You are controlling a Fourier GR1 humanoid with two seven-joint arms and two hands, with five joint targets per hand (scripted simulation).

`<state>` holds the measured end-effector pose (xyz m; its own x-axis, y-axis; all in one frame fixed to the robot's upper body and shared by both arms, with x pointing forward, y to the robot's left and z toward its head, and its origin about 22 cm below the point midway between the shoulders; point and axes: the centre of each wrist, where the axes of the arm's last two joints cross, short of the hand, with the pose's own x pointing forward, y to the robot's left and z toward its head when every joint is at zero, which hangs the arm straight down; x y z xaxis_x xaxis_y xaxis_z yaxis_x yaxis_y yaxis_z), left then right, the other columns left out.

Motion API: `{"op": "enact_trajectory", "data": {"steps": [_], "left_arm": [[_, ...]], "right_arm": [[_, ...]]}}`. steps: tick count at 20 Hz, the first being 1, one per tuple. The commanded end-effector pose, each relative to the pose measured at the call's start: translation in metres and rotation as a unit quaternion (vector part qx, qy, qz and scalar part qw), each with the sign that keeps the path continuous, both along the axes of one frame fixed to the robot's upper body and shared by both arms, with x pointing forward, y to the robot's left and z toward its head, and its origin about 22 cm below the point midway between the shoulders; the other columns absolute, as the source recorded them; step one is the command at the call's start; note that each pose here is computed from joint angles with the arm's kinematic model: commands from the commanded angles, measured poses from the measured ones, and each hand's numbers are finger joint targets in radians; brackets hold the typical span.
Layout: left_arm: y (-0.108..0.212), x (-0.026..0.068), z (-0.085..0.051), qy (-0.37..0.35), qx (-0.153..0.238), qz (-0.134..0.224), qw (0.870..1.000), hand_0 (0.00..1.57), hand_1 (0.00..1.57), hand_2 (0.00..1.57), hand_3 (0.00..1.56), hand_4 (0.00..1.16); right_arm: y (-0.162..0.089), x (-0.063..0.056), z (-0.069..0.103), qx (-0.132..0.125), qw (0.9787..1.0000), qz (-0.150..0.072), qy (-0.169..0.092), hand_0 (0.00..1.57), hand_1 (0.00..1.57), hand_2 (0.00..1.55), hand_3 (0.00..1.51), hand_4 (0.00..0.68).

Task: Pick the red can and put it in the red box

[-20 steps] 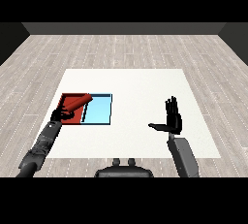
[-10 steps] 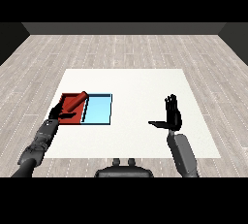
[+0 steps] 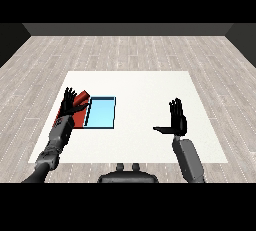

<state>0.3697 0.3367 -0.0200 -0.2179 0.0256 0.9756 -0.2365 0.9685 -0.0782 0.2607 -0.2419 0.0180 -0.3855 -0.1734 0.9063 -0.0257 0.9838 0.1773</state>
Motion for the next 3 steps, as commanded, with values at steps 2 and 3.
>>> {"op": "enact_trajectory", "data": {"steps": [2, 3], "left_arm": [[-0.056, -0.0073, -0.011, -0.130, -0.080, -0.080, 0.985, 0.00, 0.00, 0.00, 0.00, 0.00], [-0.055, -0.0166, -0.015, -0.136, -0.087, -0.073, 0.984, 0.00, 0.00, 0.00, 0.00, 0.00]], "right_arm": [[-0.006, -0.013, -0.010, -0.014, 0.9997, 0.021, -0.001, 0.00, 0.00, 0.00, 0.00, 0.000], [0.004, -0.004, 0.002, -0.022, 0.9996, 0.015, -0.005, 0.00, 0.00, 0.00, 0.00, 0.000]]}}
